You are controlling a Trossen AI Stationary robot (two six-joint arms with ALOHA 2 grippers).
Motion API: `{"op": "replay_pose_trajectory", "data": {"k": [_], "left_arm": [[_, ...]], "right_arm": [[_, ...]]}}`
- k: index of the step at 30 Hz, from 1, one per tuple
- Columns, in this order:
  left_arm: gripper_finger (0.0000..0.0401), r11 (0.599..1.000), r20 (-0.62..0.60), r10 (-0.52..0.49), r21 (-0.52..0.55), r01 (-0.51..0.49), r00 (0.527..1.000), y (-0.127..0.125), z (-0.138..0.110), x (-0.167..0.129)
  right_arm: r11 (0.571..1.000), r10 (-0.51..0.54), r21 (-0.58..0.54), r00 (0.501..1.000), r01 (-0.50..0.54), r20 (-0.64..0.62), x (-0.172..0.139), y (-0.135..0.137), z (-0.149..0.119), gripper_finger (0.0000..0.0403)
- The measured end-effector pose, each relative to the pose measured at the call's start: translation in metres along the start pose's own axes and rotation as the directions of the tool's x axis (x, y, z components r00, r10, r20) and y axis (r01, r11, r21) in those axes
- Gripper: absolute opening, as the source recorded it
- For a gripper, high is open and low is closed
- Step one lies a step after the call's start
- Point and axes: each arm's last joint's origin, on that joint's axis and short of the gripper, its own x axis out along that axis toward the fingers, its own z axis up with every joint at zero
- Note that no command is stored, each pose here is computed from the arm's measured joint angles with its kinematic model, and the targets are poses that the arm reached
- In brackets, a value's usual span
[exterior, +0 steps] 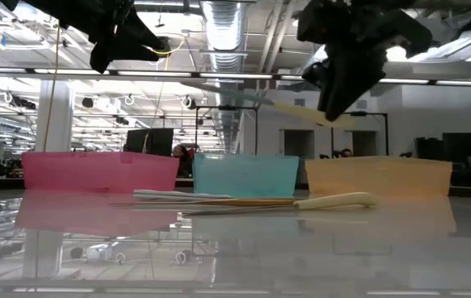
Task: Sort silverware by color (type)
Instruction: Put the yellow knife into the orange bin
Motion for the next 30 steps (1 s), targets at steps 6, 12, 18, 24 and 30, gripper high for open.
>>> {"op": "replay_pose_trajectory", "data": {"k": [6,12,18,24,30], "left_arm": [[0.0126,1.0,0.0,0.0,0.0,0.0,1.0,0.0,0.0,0.0],[0.0126,1.0,-0.005,0.002,0.004,-0.002,1.0,0.0,0.0,0.0],[0.0126,1.0,-0.018,0.015,0.012,-0.015,1.0,0.001,-0.002,0.0],[0.0126,1.0,-0.018,0.017,0.019,-0.017,1.0,0.001,-0.002,0.0],[0.0126,0.999,-0.01,0.034,0.021,-0.034,0.999,0.002,-0.002,0.0]], "right_arm": [[0.999,-0.018,-0.03,0.998,0.017,-0.062,-0.019,-0.018,0.003,0.0064],[0.997,-0.072,0.012,0.997,0.072,-0.005,-0.053,-0.04,-0.007,0.0064],[0.985,-0.156,0.084,0.984,0.149,0.086,-0.097,-0.057,-0.024,0.0064],[0.966,-0.22,0.127,0.975,0.224,-0.041,-0.115,-0.067,-0.048,0.0064],[0.961,-0.26,0.036,0.942,0.273,-0.212,-0.114,-0.075,-0.064,0.0064]]}}
